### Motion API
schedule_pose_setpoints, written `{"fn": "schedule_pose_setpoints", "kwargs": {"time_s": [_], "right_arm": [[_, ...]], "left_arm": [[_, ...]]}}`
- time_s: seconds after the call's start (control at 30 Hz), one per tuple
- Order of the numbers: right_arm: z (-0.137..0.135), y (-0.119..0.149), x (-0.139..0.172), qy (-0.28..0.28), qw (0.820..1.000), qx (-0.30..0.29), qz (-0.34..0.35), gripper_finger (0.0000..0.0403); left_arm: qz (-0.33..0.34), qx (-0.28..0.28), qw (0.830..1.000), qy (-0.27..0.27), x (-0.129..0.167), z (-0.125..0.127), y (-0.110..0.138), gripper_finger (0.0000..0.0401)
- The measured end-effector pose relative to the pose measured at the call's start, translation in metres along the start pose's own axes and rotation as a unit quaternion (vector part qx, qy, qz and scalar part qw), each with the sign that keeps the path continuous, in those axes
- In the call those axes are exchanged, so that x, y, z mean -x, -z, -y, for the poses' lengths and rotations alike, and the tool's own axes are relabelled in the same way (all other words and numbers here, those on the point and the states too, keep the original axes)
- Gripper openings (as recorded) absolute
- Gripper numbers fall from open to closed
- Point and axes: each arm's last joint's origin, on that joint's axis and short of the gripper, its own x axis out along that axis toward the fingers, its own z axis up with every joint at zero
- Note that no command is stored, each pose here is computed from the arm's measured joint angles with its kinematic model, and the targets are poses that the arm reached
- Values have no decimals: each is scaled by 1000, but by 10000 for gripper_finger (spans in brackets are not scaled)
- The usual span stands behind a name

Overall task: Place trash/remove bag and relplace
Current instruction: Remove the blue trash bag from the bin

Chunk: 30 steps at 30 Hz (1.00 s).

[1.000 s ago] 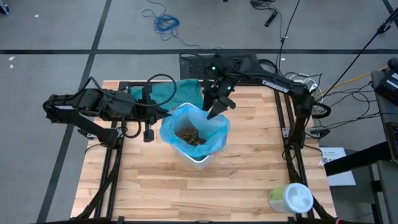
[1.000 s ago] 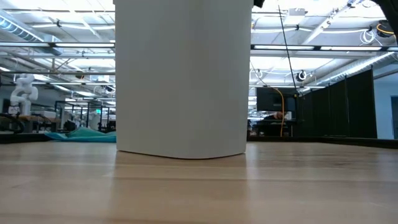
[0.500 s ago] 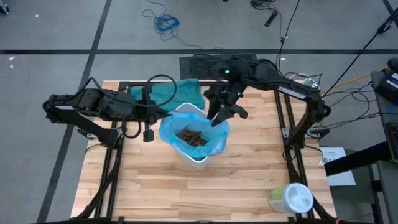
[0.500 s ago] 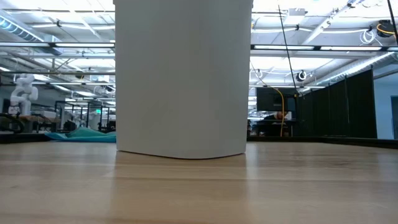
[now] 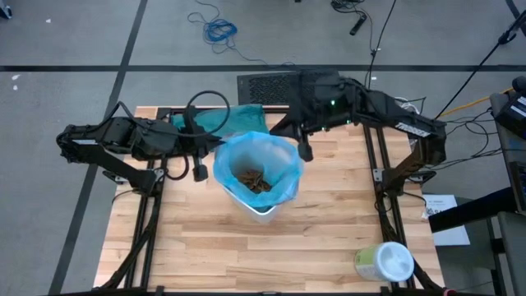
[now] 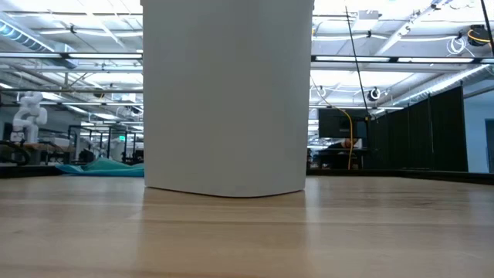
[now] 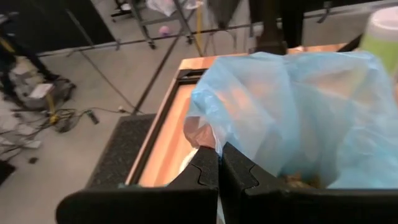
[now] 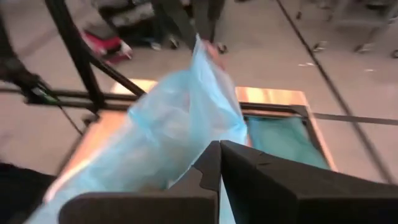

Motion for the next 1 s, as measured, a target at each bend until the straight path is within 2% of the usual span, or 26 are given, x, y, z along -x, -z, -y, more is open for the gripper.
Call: {"fn": "schedule_pose_setpoints", "kwargs": {"time_s": [0.23,0.47,0.6,0.87,0.93,1.0], "right_arm": [[-28,4,-7,60,995,69,-43,0],[-47,-10,-13,38,996,71,31,12],[-51,-12,-33,37,994,88,46,60],[-41,-6,-82,57,993,90,58,201],[-37,-2,-92,63,993,91,51,217],[-33,1,-99,76,992,91,40,214]], "left_arm": [[0,-9,1000,-26,2,-2,-1,0],[29,5,999,33,12,-5,-11,0],[32,9,998,45,12,-4,-12,0],[16,-4,999,49,0,3,-12,0],[14,-5,999,49,-1,4,-12,0],[12,-5,999,49,-1,4,-12,0]]}}
